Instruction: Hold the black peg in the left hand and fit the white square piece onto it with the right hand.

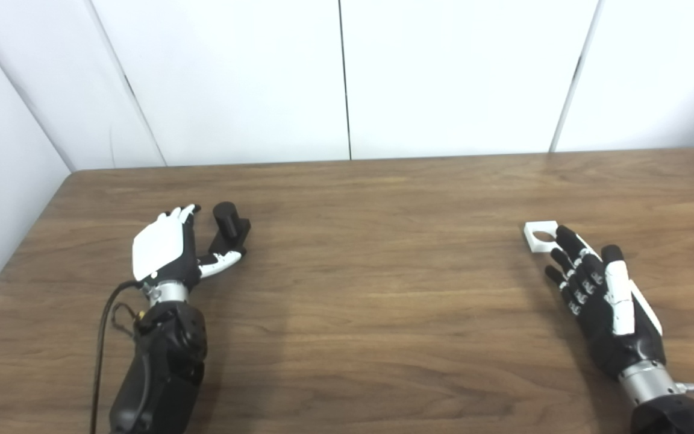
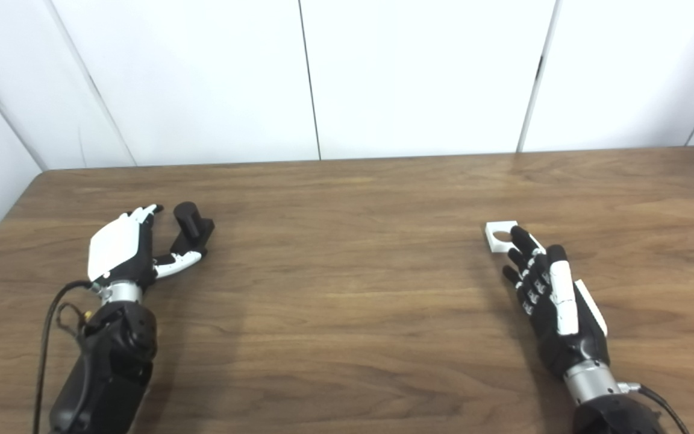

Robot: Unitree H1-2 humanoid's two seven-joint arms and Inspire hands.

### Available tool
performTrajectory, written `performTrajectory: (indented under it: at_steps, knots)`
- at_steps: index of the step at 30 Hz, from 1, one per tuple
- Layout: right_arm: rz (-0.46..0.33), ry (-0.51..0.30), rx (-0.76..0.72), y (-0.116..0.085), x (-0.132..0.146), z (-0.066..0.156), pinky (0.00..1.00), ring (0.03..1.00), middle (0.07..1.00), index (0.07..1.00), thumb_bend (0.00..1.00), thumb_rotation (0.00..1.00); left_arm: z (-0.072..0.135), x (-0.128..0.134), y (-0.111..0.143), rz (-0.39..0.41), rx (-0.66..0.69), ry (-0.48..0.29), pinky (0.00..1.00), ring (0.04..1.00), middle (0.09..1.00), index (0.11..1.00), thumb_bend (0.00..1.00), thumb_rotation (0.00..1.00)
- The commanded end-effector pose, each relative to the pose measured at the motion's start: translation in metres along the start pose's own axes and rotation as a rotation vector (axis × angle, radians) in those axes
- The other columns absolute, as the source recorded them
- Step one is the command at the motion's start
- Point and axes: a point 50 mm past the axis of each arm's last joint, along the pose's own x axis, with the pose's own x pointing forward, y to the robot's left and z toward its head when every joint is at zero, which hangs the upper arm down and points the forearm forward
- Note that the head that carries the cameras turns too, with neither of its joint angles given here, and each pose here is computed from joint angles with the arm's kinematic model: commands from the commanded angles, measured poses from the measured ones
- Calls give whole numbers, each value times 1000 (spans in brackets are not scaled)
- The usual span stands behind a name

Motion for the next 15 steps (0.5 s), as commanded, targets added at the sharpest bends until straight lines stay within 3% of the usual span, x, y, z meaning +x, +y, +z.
performTrajectory:
  at_steps: [1,15]
  knots:
    - [17,-76,-25,1,4,15,955,991,978,913,610,988,14,22,24,110,42,-51,957,966,931,855,761,494]
    - [13,-67,-38,2,1,12,1000,1000,976,915,616,1000,22,18,19,90,34,-60,951,961,918,808,770,506]
